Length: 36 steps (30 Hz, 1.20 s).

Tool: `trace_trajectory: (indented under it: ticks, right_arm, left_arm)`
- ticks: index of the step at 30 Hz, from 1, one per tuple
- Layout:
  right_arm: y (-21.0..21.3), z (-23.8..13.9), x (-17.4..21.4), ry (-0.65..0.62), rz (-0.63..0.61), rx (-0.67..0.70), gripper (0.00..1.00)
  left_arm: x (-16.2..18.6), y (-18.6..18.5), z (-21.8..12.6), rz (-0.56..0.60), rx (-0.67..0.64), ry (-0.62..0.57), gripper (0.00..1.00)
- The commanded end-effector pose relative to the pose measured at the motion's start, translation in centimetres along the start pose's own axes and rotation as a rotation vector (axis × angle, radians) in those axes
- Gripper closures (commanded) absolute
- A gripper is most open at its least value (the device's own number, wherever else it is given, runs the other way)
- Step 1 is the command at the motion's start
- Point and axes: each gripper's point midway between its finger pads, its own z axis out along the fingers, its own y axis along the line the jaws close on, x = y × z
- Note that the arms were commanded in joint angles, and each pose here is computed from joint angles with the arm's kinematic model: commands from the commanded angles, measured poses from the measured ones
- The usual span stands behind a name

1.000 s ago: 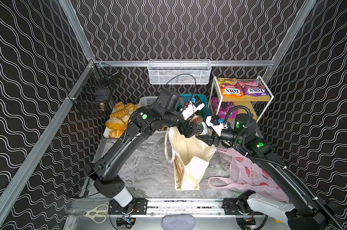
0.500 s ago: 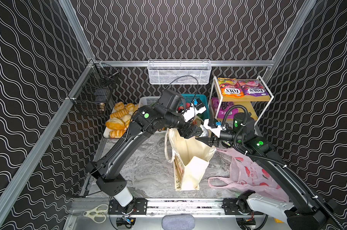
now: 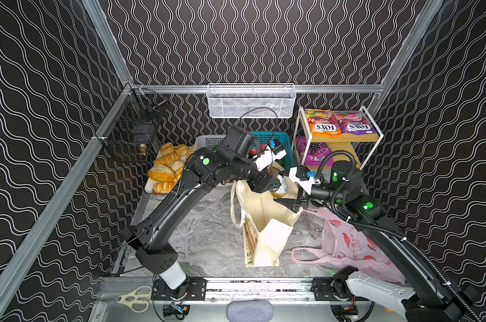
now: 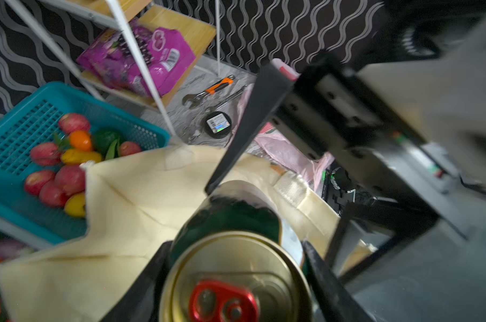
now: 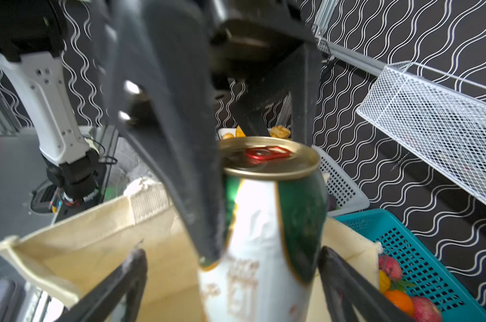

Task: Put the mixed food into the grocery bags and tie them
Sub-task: 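Grasp the can top with the left gripper while the right gripper releases it, then lower the can into the tote with the left gripper while the right holds still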

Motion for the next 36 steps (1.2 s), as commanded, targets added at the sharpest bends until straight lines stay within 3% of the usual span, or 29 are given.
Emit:
trace_trajectory:
  ticks: [1, 4, 7, 10, 13, 17, 19, 22, 25, 28, 36]
  right_arm:
    - [-0.1, -0.1, -0.5, -0.021, 0.058, 0.008, 0.00]
    - [-1.4, -0.7, -0.2, -0.009, 0.133, 0.110, 0.00]
    - [-5.7, -2.3, 0.1, -0.001, 0.337, 0.378, 0.00]
    - [-9.5, -3.5, 2.6, 0.079, 0.621, 0.593, 0.01]
    - [-10.6, -2.7, 7.2, 0.250, 0.897, 0.658, 0.04]
    - [-10.5, -2.0, 12.0, 0.420, 1.084, 0.705, 0.09]
    - [-10.7, -2.0, 13.5, 0.426, 1.130, 0.722, 0.12]
    - [-9.6, -0.6, 13.8, 0.399, 1.140, 0.624, 0.24]
    - [-9.4, -0.2, 13.2, 0.378, 1.149, 0.588, 0.50]
    - [-8.9, 0.2, 12.3, 0.348, 1.154, 0.542, 0.68]
    - [-8.4, 0.2, 11.4, 0.245, 1.210, 0.534, 0.84]
  left_arm:
    - [-2.2, 0.5, -1.2, -0.028, -0.044, -0.085, 0.72]
    - [-2.1, 1.7, -1.4, -0.051, -0.116, -0.079, 0.72]
    - [-0.9, 3.9, -1.5, -0.085, -0.240, -0.024, 0.72]
    - [0.5, 5.5, -0.9, -0.125, -0.323, 0.043, 0.72]
    - [1.2, 6.1, 0.2, -0.157, -0.337, 0.072, 0.73]
    - [2.1, 6.4, 1.9, -0.198, -0.327, 0.112, 0.73]
    - [2.8, 6.7, 2.4, -0.213, -0.338, 0.139, 0.73]
    - [4.1, 7.2, 3.6, -0.224, -0.348, 0.177, 0.73]
    - [5.4, 8.1, 4.8, -0.246, -0.382, 0.214, 0.73]
    - [5.9, 9.0, 6.0, -0.275, -0.416, 0.229, 0.73]
    - [7.4, 10.1, 8.3, -0.364, -0.538, 0.230, 0.71]
